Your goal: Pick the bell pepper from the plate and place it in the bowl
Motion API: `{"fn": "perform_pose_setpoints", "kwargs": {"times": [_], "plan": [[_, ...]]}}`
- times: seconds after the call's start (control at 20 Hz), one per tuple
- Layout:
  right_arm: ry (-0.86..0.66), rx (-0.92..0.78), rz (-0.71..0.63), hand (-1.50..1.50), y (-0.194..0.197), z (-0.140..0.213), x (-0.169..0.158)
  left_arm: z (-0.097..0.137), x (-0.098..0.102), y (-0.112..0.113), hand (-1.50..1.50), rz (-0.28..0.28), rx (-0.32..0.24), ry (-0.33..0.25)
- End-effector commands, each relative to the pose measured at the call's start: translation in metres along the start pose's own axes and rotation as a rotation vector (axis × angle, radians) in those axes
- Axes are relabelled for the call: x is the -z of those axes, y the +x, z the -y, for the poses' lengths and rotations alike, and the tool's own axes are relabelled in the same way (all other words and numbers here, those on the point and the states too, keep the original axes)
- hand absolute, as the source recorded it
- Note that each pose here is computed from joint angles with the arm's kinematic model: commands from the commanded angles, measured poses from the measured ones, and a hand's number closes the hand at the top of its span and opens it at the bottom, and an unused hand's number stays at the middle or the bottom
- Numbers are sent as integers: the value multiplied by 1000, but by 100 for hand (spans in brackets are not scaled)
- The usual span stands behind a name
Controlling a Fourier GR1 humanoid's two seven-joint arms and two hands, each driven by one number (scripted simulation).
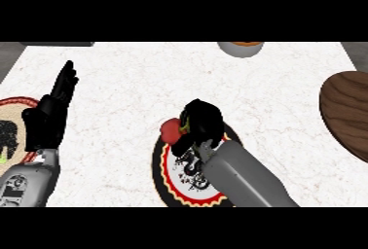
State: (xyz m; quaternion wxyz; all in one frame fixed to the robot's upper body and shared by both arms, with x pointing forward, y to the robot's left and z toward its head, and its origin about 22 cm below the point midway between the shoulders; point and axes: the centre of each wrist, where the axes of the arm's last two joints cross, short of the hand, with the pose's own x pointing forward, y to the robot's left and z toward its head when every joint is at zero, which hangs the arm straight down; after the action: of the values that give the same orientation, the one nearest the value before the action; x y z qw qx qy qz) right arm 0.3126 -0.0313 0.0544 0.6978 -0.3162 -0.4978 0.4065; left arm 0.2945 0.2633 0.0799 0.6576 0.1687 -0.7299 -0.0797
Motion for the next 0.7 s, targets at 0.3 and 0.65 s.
{"fn": "perform_pose_setpoints", "kwargs": {"times": [0.3,0.65], "plan": [[-451,348,46,150,36,61,-29,-3,-2,2,0,-15,6,31],[-652,269,-150,150,2,91,-21,0,-3,-1,0,-23,3,31]]}}
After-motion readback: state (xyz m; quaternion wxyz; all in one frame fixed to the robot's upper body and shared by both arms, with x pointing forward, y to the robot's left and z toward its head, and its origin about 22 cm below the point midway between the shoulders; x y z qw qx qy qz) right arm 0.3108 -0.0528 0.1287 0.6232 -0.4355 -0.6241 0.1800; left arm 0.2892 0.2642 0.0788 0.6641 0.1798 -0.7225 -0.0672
